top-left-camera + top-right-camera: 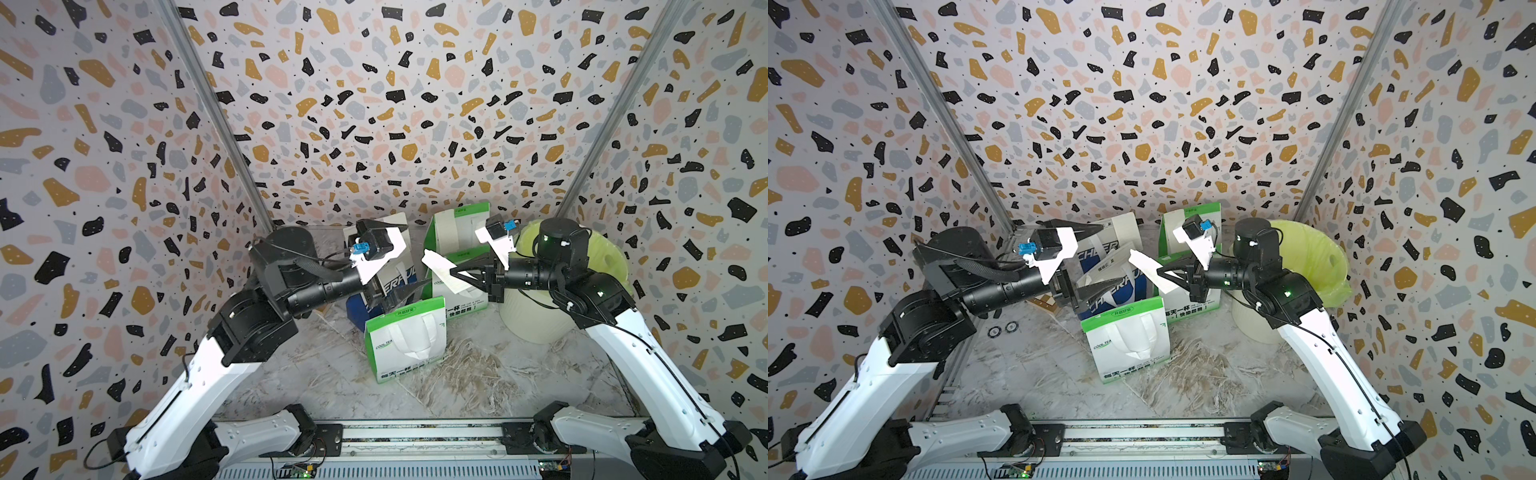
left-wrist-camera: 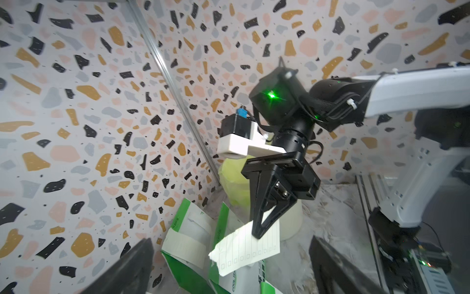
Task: Shred takeout receipts and throw away
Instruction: Shred the takeout receipt.
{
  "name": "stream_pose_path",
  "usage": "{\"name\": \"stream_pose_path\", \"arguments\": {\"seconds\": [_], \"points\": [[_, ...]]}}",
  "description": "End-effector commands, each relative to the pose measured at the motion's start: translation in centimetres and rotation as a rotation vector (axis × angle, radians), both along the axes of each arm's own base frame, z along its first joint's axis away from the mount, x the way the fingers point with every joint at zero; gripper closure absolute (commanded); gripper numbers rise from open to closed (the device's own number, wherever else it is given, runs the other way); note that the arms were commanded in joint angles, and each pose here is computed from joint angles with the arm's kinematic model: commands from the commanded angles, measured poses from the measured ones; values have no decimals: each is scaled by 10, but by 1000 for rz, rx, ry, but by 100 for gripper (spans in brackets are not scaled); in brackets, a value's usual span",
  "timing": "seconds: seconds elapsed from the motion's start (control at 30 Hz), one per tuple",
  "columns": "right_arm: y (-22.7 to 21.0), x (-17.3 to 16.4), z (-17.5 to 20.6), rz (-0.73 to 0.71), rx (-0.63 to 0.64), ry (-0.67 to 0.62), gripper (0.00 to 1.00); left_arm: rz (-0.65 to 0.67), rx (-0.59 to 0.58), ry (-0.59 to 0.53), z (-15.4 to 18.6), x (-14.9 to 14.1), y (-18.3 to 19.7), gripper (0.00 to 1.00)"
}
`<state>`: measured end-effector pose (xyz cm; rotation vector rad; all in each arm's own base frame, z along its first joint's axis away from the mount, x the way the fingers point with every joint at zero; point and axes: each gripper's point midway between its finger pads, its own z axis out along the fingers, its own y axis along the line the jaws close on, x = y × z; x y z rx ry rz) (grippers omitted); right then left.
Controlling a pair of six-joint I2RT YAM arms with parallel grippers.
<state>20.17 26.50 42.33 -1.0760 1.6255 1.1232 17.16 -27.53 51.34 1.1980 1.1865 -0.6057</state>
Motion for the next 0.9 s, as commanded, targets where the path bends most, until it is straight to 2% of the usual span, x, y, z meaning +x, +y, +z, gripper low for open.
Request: {"name": "stream_pose_path", "arguments": {"seconds": [0.0,0.13,0.37,0.5,0.87], "points": [[0,-15,5,48,-25,-24,100,-128,294,92,-72,-8,-10,15],[5,-22,1,82,-56,-13,100,-152,323,118,-83,0,-23,17],[13,-29,-6,115,-82,-2,100,-128,274,129,-82,19,-41,21],[13,-29,-10,115,-97,3,100,-117,241,144,-81,22,-43,37],[11,-25,-6,84,-97,-15,100,-167,263,186,-92,11,-42,79]]}}
